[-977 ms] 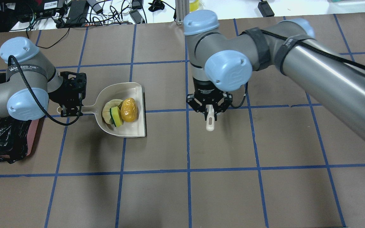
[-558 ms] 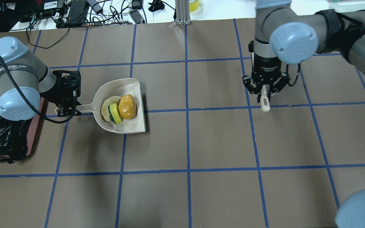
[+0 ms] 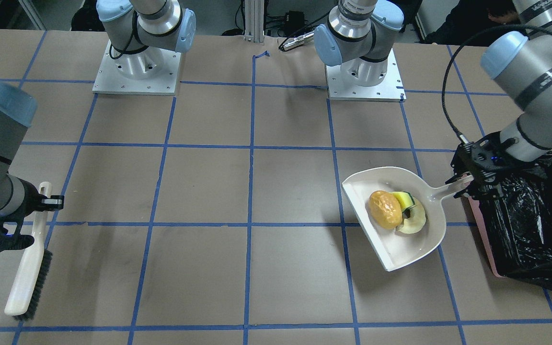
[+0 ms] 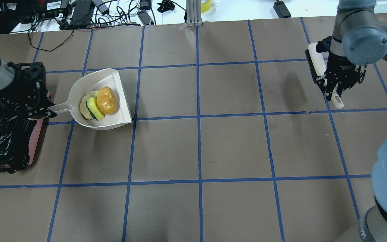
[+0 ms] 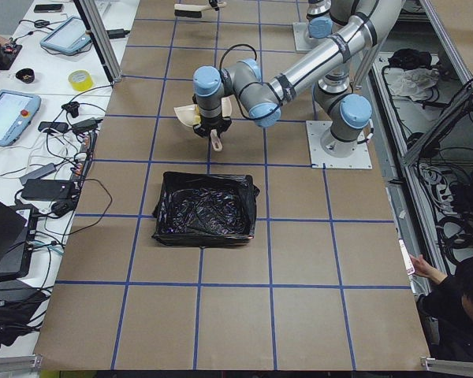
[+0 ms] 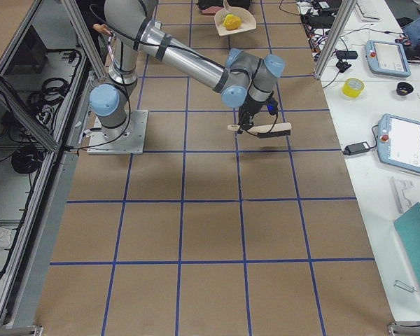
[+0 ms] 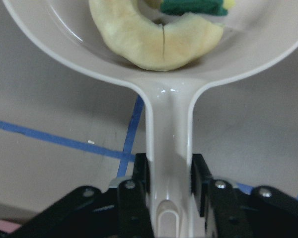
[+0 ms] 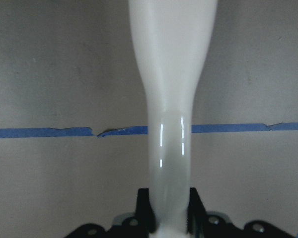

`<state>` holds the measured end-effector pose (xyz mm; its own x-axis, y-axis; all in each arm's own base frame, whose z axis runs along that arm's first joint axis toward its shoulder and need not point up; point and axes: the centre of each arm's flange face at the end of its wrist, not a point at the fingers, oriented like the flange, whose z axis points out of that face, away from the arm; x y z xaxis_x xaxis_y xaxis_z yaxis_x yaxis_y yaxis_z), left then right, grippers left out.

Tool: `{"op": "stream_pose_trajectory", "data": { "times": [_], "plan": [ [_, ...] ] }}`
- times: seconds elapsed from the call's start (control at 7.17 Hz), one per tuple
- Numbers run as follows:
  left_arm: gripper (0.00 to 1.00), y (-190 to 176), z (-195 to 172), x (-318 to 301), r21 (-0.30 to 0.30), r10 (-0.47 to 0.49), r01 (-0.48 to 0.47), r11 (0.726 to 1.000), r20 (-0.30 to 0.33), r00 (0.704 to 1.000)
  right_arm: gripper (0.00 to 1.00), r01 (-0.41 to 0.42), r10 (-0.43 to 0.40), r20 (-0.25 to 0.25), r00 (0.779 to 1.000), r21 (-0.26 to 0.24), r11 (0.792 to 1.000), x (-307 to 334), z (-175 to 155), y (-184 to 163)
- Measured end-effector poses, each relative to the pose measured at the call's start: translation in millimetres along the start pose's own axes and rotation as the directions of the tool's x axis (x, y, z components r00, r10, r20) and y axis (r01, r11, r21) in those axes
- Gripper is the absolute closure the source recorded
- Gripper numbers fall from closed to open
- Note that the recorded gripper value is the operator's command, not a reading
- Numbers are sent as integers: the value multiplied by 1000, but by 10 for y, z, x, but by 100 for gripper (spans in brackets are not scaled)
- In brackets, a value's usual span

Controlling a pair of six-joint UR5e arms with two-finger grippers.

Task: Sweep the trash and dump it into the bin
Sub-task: 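Tilt the dustpan over the bag with the left gripper while the right lowers the brush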

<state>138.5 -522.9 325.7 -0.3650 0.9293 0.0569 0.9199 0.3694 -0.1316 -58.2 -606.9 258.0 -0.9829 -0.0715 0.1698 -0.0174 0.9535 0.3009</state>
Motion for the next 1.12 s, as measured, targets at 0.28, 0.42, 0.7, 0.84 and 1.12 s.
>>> {"op": "stream_pose_trajectory", "data": {
  "times": [0.28,0.42,0.7,0.84,1.12],
  "plan": [
    [100,715,-375,-72,8,-132,131,991,21,991,100,-2,2,13,1000,-26,1000,70,209,-10],
    [100,1110,-530,-66,14,-203,202,979,33,979,100,-1,2,19,1000,-41,999,59,300,-24],
    [100,1847,-857,-19,20,-330,329,944,54,943,74,-2,3,25,1000,-54,999,45,385,-50],
    [100,2137,-987,-23,15,-372,372,928,65,926,42,-3,4,29,1000,-55,998,39,401,-57],
    [100,2517,-1327,-47,-91,-401,410,907,109,910,12,-7,9,47,999,-41,999,25,400,-79]
  ]
}}
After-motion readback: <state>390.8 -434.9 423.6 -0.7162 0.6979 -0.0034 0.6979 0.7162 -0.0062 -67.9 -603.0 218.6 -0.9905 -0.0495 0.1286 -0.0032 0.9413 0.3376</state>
